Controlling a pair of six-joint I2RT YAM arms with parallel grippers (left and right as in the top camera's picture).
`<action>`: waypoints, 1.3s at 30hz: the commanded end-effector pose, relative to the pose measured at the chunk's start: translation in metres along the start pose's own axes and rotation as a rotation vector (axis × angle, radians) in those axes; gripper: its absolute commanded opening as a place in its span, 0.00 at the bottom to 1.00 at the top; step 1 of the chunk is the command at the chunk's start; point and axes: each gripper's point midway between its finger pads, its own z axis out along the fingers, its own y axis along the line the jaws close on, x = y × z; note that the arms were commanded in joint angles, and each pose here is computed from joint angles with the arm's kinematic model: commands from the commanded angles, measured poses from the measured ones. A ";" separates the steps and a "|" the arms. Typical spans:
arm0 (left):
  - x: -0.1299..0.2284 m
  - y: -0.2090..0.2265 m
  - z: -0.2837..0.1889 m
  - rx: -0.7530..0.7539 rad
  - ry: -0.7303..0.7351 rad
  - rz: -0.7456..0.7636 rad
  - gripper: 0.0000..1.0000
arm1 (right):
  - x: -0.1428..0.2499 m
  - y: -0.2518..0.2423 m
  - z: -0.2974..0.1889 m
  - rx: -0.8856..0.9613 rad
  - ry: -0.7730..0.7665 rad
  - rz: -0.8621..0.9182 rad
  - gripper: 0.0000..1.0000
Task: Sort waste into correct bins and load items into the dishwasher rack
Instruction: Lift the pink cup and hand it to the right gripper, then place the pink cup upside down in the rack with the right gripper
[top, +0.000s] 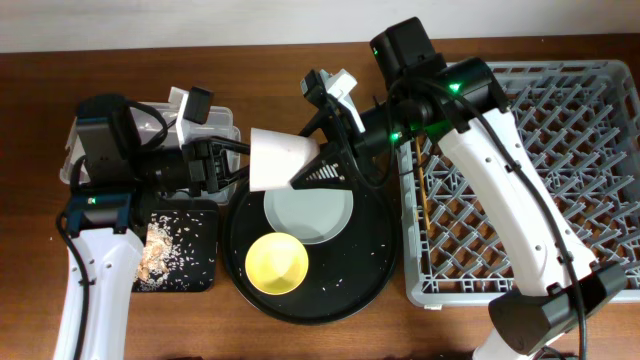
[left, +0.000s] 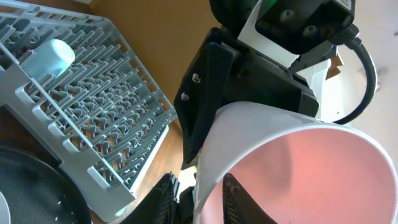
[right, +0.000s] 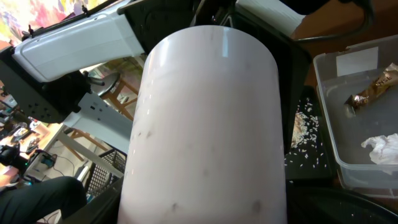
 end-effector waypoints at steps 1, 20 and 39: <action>0.004 -0.005 0.000 0.016 0.010 0.045 0.26 | -0.005 0.004 0.001 -0.028 -0.020 -0.015 0.57; 0.000 0.103 -0.071 -0.600 -0.203 -0.149 0.67 | 0.119 -0.135 -0.216 1.128 0.175 0.780 0.56; 0.027 0.129 -0.090 -0.795 -0.183 -0.291 0.68 | 0.268 -0.175 -0.261 1.524 0.419 1.063 0.74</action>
